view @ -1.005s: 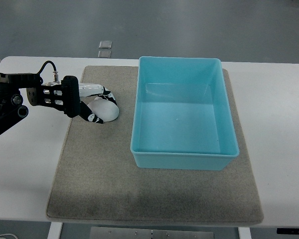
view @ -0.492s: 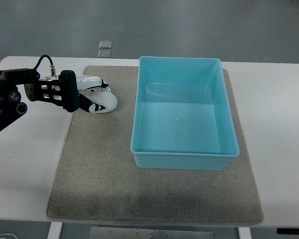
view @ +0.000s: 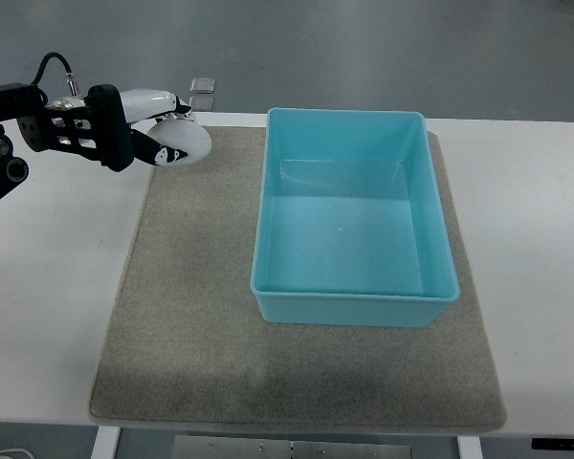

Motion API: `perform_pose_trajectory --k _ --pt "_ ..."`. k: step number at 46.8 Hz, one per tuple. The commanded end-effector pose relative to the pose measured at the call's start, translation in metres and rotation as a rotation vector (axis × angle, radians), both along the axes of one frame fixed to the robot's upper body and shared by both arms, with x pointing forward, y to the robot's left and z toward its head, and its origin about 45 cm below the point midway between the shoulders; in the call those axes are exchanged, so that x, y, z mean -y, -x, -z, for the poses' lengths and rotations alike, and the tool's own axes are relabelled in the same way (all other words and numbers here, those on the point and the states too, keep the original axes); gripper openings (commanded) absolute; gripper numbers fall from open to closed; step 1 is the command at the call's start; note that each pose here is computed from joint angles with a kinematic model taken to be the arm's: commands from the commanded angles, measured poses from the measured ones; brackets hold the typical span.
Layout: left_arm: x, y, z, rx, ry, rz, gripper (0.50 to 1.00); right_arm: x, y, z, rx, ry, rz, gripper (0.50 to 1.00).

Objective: Place white toy into blue box with left hand
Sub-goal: 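Lift the toy with the left hand and carry it toward the blue box, then lower the toy into the blue box and open the left hand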

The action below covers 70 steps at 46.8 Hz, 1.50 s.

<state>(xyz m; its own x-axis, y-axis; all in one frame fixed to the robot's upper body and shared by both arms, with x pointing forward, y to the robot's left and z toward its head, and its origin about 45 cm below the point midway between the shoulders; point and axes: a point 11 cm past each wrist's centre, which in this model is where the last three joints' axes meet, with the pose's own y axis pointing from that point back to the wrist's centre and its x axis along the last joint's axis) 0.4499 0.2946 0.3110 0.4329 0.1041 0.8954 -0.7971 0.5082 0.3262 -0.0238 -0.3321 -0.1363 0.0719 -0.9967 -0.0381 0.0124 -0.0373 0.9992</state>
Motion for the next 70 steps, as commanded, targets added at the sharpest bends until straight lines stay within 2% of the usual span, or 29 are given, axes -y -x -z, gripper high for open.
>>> perform_pose_trajectory --k 1,7,12,25,35,43,52,60,64,68,69,70 --pt "0.001 -0.005 -0.021 0.038 0.013 0.001 0.5 0.0 0.0 0.0 0.0 0.0 0.0 0.936" --pt "0.004 -0.011 -0.048 0.077 0.019 0.011 0.5 0.0 0.0 0.0 0.0 0.0 0.0 0.936" --pt "0.015 -0.011 -0.059 0.095 0.019 0.042 0.5 0.0 0.0 0.0 0.0 0.0 0.0 0.936" --pt "0.046 -0.001 -0.069 0.041 -0.005 0.151 0.5 0.0 0.0 0.0 0.0 0.0 0.0 0.936" --pt "0.099 0.002 -0.073 0.044 0.016 0.264 0.5 0.0 0.0 0.0 0.0 0.0 0.0 0.936" --pt "0.136 0.007 -0.064 0.024 -0.029 0.349 0.5 0.0 0.0 0.0 0.0 0.0 0.0 0.936" --pt "0.161 0.013 -0.05 -0.004 -0.013 0.392 0.5 0.0 0.0 0.0 0.0 0.0 0.0 0.936" --pt "0.183 0.02 -0.033 -0.033 -0.014 0.435 0.5 0.0 0.0 0.0 0.0 0.0 0.0 0.936" --pt "0.189 0.025 -0.014 -0.065 0.006 0.442 0.501 0.0 0.0 0.0 0.0 0.0 0.0 0.936" --pt "0.189 0.027 -0.004 -0.086 0.012 0.438 0.724 0.0 0.0 0.0 0.0 0.0 0.0 0.936" --pt "0.188 0.027 -0.003 -0.088 0.012 0.436 0.773 0.0 0.0 0.0 0.0 0.0 0.0 0.936" --pt "0.189 0.027 -0.002 -0.092 0.013 0.435 0.801 0.0 0.0 0.0 0.0 0.0 0.0 0.936"
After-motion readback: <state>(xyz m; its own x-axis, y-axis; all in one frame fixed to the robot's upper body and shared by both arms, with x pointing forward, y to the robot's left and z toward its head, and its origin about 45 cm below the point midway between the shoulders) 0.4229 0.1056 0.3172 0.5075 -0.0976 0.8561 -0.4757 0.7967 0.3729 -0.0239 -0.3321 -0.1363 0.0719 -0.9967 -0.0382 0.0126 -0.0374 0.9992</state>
